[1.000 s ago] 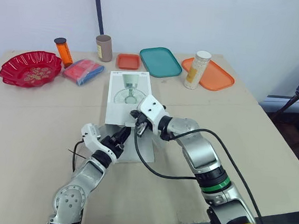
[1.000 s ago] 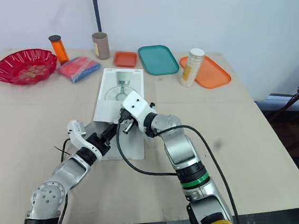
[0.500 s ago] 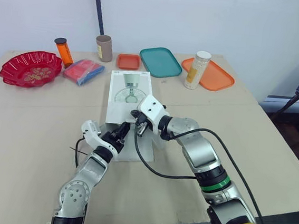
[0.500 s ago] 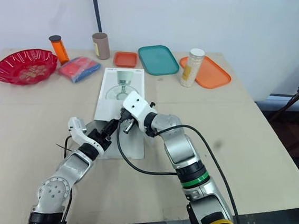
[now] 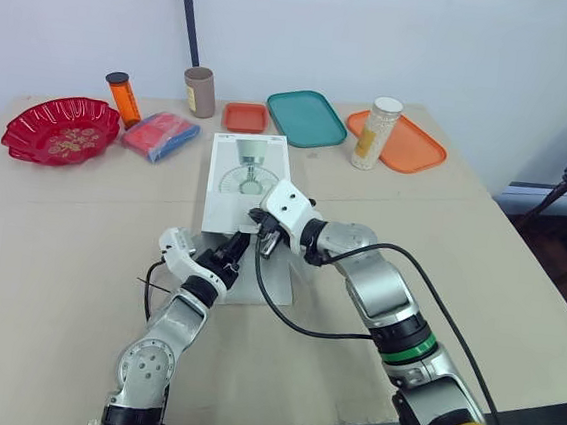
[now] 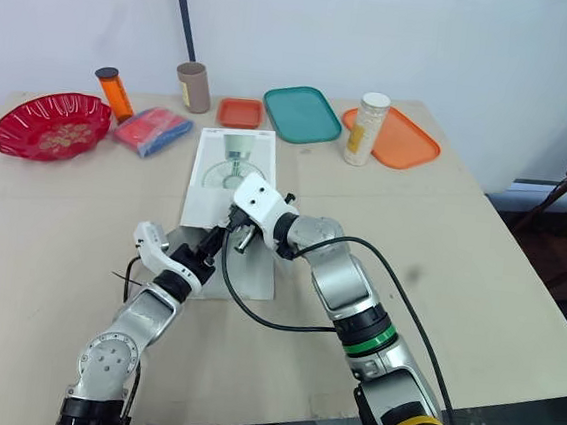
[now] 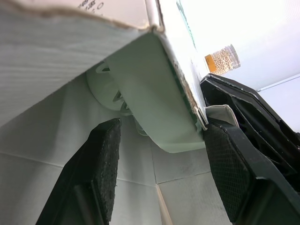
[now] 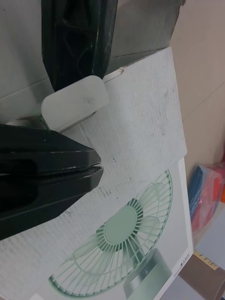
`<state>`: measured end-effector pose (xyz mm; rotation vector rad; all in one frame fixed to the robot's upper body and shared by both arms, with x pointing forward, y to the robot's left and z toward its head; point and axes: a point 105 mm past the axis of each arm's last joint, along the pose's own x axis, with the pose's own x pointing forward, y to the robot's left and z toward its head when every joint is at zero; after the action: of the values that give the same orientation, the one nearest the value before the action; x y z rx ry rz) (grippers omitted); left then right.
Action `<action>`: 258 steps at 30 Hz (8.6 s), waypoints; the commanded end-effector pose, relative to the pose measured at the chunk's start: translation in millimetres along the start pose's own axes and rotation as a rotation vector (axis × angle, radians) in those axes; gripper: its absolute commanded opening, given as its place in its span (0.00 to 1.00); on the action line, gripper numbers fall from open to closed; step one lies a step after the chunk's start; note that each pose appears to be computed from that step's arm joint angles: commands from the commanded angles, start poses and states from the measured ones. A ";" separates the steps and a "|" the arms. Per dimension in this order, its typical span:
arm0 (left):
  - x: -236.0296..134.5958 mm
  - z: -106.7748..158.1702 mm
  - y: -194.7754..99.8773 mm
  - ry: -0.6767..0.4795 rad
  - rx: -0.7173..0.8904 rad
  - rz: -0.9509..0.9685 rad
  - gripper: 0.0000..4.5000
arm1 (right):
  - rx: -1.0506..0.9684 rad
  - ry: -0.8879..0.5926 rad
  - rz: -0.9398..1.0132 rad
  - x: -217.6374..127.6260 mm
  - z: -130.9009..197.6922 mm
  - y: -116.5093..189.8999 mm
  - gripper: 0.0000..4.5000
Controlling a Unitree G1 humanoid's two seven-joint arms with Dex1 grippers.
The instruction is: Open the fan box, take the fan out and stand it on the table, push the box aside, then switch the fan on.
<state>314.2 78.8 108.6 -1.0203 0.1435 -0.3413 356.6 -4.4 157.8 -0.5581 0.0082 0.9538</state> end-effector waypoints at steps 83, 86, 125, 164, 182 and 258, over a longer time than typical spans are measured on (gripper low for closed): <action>3.7 -10.6 -29.1 -0.001 -0.269 -0.119 0.36 | 0.041 0.046 0.028 2.2 -11.4 11.8 0.00; -0.2 -11.8 -26.5 0.016 -0.265 -0.097 0.36 | 0.049 0.044 0.028 3.0 -10.0 12.6 0.00; -73.6 -0.4 -0.5 0.066 -0.159 0.052 0.36 | 0.040 0.046 0.035 2.0 -9.1 15.3 0.00; -97.0 2.0 -4.2 0.068 -0.120 0.074 0.36 | 0.046 0.052 0.036 1.2 -10.2 16.5 0.00; -96.9 17.4 -4.6 0.006 -0.151 0.011 0.90 | 0.038 0.044 0.048 1.6 -8.5 18.4 0.00; -117.0 8.7 9.0 0.028 -0.180 0.092 0.39 | 0.077 0.088 -0.007 0.7 -1.0 7.2 0.00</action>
<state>213.9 120.5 98.9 -1.2029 0.2622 -0.3034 349.4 4.0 165.3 -0.5326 0.0590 0.9340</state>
